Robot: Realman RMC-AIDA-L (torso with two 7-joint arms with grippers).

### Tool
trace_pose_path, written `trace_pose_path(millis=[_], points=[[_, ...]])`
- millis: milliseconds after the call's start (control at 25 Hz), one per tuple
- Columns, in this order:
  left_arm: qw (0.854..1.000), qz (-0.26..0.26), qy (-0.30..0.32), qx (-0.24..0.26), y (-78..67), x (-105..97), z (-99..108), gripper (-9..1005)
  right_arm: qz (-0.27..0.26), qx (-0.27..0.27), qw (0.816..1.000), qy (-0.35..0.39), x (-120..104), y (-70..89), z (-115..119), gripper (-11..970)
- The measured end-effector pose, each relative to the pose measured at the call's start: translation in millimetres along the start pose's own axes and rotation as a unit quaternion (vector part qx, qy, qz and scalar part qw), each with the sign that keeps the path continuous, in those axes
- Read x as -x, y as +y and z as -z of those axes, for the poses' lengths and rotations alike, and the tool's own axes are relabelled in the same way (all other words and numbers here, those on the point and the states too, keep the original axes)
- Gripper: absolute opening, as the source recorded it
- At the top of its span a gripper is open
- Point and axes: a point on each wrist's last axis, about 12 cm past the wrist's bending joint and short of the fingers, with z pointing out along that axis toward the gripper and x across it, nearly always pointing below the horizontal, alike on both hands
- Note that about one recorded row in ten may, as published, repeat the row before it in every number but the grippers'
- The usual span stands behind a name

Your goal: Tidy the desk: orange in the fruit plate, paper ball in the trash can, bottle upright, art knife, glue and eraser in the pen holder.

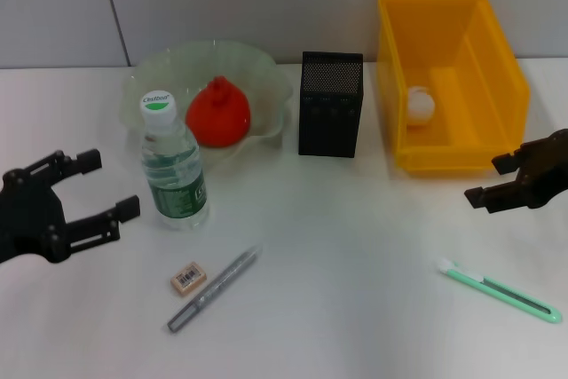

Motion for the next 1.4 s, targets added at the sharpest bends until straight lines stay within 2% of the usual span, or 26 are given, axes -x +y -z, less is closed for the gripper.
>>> trace_pose_path(millis=[80,280,440,880,1400], points=[[1.0,0.002,0.015,-0.004,-2.0,-6,0,864,-0.007,-0.002,0.999,0.038,15,2.3,-8,689],[0.999,0.003,0.029,-0.014,-5.0,-10,-1,863,-0.01,-0.004,0.996,0.091,32,5.0,-15,689],[0.999,0.006,0.029,-0.017,-6.5,-11,-1,863,-0.005,-0.002,0.991,0.132,38,9.4,-21,689],[0.998,0.003,0.041,-0.037,-12.3,-16,-6,864,0.017,0.009,0.977,0.21,37,21.9,-35,689],[0.998,0.002,0.041,-0.042,-12.8,-16,-8,864,0.039,0.007,0.971,0.234,31,27.7,-52,688]])
